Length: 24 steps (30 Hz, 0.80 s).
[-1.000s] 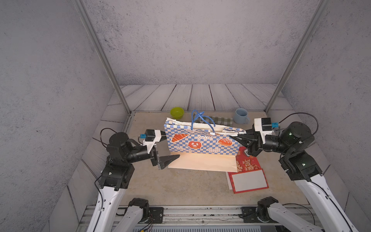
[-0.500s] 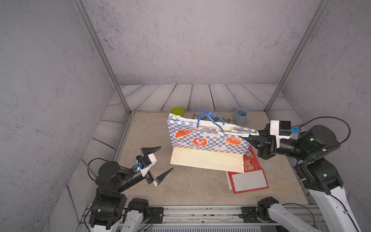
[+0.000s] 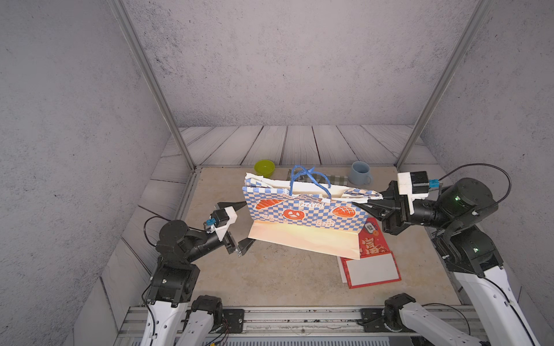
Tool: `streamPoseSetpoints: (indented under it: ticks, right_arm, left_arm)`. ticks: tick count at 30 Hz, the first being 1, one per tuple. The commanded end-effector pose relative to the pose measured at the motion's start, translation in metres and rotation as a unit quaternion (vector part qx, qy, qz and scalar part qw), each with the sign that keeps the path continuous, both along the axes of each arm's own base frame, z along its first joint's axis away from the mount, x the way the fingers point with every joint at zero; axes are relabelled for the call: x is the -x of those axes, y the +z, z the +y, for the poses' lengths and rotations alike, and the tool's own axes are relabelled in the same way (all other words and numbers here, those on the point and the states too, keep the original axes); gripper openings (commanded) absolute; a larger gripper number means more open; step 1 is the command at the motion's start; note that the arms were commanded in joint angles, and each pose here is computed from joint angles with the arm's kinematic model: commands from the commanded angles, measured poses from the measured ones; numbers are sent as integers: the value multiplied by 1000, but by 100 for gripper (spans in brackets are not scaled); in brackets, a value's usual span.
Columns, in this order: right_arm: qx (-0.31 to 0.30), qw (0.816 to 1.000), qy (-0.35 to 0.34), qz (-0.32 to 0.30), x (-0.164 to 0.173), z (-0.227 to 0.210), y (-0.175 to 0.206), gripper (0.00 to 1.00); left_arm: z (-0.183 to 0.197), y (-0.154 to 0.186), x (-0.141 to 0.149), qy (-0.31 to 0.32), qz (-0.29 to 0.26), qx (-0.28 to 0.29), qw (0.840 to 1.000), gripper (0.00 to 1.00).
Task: Put away the paper bag
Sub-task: Press the paper bag at the center of the board.
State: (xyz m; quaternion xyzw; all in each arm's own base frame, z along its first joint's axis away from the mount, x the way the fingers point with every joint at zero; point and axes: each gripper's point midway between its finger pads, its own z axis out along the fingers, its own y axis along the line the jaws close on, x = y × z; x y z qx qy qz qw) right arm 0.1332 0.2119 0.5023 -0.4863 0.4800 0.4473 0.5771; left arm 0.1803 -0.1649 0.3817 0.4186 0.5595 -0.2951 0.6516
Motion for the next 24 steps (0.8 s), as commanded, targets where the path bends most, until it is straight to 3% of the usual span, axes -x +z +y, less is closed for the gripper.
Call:
streamPoseSetpoints:
  ticks: [1, 6, 21, 24]
  right_arm:
    - [3, 999, 33, 8, 10, 1, -2, 0]
    - [6, 997, 67, 28, 15, 4, -4, 0]
    - [7, 994, 98, 47, 23, 4, 0, 0]
    - [1, 995, 92, 39, 20, 4, 3, 0]
  left_arm:
    - [-10, 35, 20, -72, -19, 29, 997, 99]
    - [-23, 28, 36, -168, 41, 13, 985, 99]
    - [-26, 30, 17, -160, 7, 8, 987, 100]
    - [-29, 30, 23, -189, 15, 8, 982, 88]
